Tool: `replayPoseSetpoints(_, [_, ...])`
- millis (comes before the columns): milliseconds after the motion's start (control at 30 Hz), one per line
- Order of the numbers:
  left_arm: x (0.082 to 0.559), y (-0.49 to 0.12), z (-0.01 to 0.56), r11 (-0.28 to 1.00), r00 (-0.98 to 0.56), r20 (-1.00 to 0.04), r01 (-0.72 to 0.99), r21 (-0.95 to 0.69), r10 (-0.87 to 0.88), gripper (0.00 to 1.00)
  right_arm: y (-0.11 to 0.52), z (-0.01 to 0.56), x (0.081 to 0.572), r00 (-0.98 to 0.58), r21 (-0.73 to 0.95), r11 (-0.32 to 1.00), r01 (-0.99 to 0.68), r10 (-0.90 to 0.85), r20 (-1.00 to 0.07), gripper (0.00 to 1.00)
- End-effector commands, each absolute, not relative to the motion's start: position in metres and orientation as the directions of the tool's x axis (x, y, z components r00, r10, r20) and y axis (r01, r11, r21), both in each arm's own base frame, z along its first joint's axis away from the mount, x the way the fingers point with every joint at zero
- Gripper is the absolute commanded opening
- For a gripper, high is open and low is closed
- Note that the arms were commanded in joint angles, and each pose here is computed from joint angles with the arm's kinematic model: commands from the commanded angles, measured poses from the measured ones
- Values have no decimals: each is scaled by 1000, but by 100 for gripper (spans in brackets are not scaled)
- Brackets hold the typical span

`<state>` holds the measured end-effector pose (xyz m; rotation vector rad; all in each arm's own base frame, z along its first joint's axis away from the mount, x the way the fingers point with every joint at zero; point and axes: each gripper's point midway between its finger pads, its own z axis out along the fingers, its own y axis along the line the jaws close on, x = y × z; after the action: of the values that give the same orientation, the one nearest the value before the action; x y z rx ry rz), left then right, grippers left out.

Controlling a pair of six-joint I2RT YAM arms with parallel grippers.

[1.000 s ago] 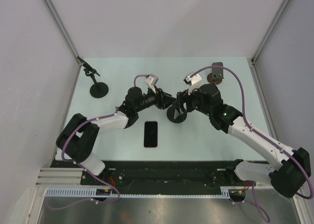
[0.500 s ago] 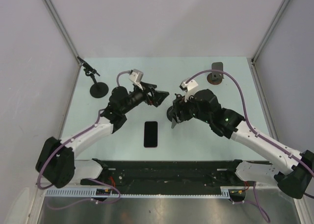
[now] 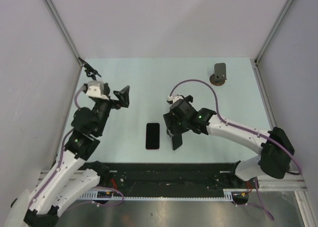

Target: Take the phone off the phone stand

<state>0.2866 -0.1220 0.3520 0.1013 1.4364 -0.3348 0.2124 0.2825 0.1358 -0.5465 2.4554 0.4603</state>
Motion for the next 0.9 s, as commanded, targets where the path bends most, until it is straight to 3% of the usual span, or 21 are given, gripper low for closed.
replayPoseSetpoints(0, [276, -75, 348, 995, 148, -989, 99, -12, -26, 100, 299, 141, 235, -784, 226, 912, -343, -146, -603, 0])
replayPoseSetpoints(367, [267, -73, 316, 993, 106, -994, 113, -22, -34, 100, 320, 76, 253, -871, 112, 967, -227, -151, -467, 0])
replayPoseSetpoints(767, [271, -78, 308, 992, 86, -996, 130, 1, -11, 100, 306, 39, 263, -913, 19, 992, -122, -105, -395, 23])
replayPoseSetpoints(867, [271, -79, 307, 991, 83, -997, 133, 2, -9, 100, 307, 39, 266, -902, 7, 993, -117, -103, -419, 36])
